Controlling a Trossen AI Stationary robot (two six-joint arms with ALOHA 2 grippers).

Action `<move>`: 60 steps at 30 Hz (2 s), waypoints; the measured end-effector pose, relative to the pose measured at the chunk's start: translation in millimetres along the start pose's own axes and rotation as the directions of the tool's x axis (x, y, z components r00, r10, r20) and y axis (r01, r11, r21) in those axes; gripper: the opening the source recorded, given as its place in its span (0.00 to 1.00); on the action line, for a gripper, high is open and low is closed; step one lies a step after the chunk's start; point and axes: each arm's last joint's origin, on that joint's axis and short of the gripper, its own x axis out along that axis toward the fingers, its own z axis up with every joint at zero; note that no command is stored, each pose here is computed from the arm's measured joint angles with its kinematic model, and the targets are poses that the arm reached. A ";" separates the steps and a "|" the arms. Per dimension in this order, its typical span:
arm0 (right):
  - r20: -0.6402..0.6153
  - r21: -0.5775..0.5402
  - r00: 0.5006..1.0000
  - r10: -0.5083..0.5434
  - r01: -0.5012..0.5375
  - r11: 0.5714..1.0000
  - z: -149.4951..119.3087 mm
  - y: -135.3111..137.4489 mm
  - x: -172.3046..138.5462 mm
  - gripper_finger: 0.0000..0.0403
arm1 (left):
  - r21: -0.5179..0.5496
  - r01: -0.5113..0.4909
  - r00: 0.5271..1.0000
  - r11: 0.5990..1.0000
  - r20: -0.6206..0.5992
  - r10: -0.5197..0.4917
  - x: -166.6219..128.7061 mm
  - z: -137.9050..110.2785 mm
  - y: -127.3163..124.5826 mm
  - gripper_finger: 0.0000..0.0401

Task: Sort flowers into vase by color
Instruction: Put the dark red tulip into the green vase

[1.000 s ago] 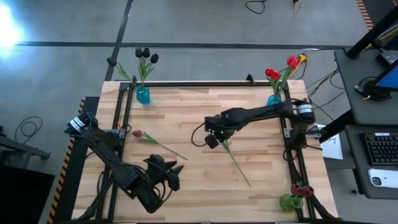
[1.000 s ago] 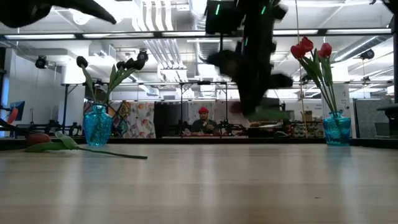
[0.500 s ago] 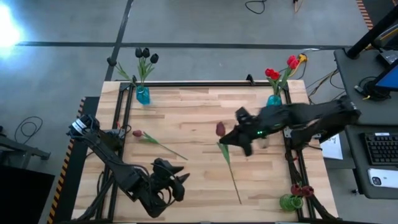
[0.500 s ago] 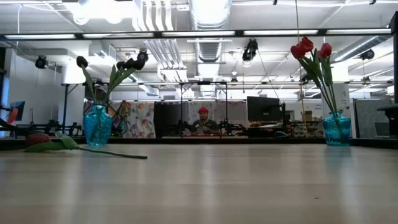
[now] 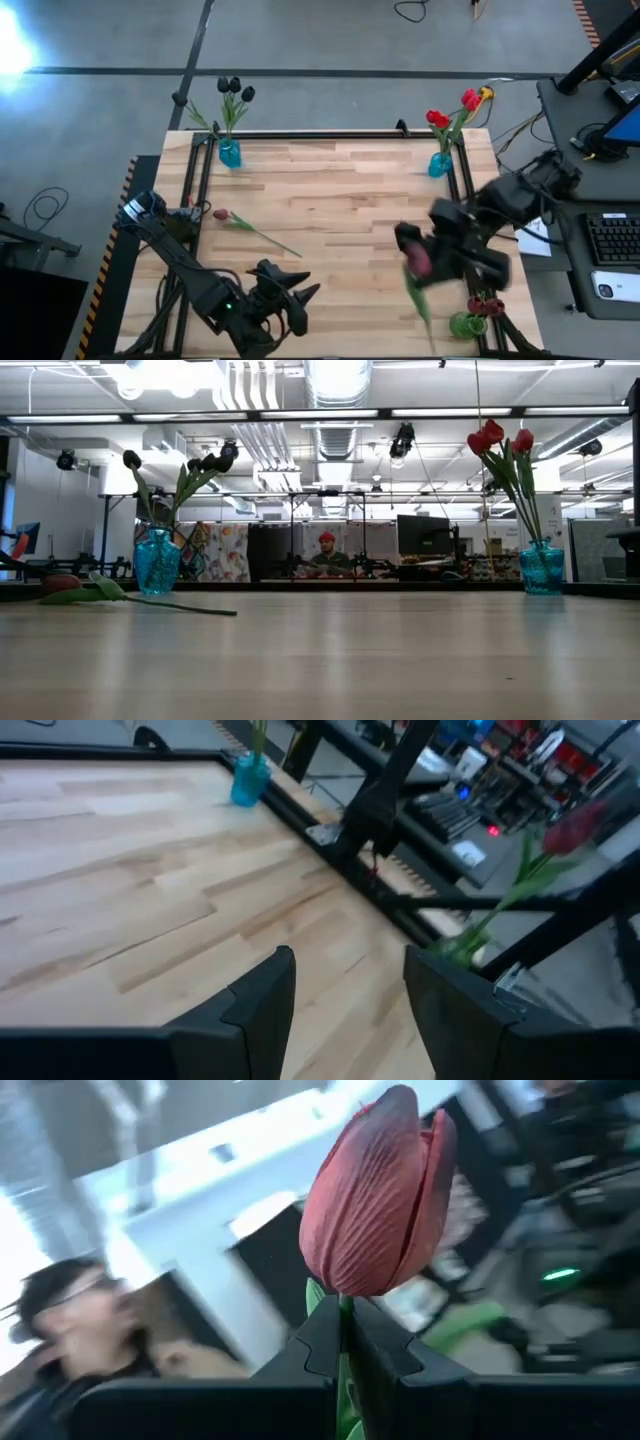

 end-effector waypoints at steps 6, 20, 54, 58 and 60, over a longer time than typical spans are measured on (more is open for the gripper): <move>-0.058 -0.029 0.977 0.203 -0.205 0.978 -16.4 27.7 7.8 0.02 | -0.041 0.017 1.000 0.999 0.017 -0.017 -2.2 7.6 -12.2 0.44; -0.074 -0.057 0.940 0.335 -0.339 0.939 -24.5 62.6 -3.1 0.02 | -0.085 0.006 0.998 0.996 0.055 -0.002 2.4 3.3 -14.3 0.44; -0.152 -0.022 0.863 0.481 -0.490 0.872 -29.4 80.6 -22.7 0.02 | -0.077 -0.017 0.996 0.997 0.088 0.024 8.7 -6.5 -13.0 0.44; -0.175 -0.013 0.844 0.508 -0.517 0.856 -36.5 86.0 -22.2 0.02 | -0.088 -0.016 0.996 0.996 0.087 0.024 8.7 -6.5 -13.0 0.44; -0.188 -0.013 0.834 0.519 -0.530 0.848 -41.1 88.6 -21.6 0.02 | -0.089 -0.016 0.996 0.996 0.087 0.023 8.7 -6.5 -13.0 0.44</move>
